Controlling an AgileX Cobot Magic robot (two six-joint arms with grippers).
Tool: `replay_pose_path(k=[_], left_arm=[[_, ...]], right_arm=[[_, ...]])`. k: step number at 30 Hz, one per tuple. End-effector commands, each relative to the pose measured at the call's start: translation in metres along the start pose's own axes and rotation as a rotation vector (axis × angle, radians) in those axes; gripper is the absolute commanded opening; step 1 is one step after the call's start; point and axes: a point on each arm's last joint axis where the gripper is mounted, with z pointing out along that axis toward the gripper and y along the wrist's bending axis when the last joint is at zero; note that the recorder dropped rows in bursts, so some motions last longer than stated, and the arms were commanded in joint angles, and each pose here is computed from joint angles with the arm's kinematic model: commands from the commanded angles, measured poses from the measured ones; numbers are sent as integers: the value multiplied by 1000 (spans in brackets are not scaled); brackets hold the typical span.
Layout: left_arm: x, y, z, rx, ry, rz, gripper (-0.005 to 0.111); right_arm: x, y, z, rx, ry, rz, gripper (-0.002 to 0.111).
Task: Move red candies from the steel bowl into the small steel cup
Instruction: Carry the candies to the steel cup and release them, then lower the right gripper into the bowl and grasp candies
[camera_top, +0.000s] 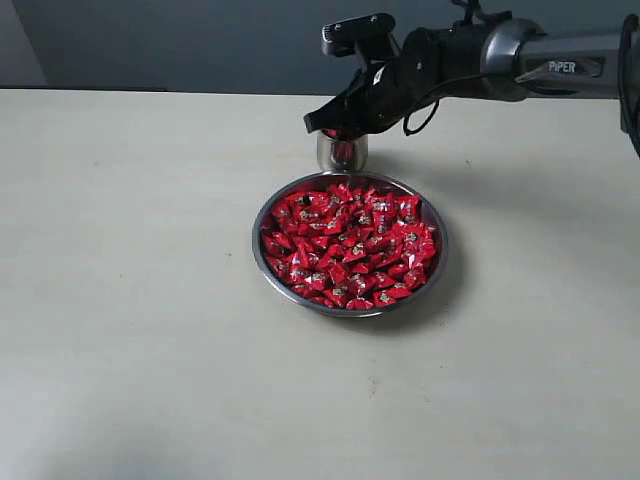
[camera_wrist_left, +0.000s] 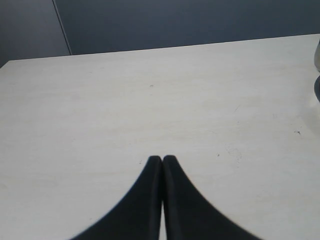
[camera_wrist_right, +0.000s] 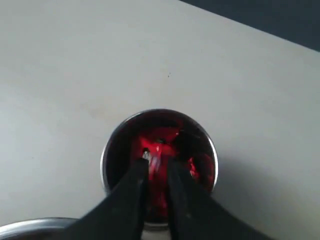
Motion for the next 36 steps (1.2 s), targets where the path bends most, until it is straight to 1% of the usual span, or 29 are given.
replay_pose_path(k=[1, 3, 7, 16, 19, 26, 30, 36], left_arm=[[-3, 0, -1, 6, -19, 2, 0], [-3, 0, -1, 6, -19, 2, 0], [-3, 0, -1, 6, -19, 2, 0], [-3, 0, -1, 6, -19, 2, 0], [-3, 0, -1, 6, -19, 2, 0], [-3, 0, -1, 6, -19, 2, 0], [-3, 0, -1, 6, -19, 2, 0], [-3, 0, -1, 6, -19, 2, 0]], right_arm=[[-10, -3, -11, 4, -23, 6, 43], [-19, -2, -26, 0, -41, 44, 45], [-24, 8, -48, -28, 22, 31, 45], [-6, 44, -56, -114, 240, -116, 45], [0, 52, -56, -133, 301, -131, 45], [24, 52, -36, -143, 440, -132, 45], [36, 52, -20, -150, 479, -119, 45], [47, 52, -9, -156, 516, -109, 44]])
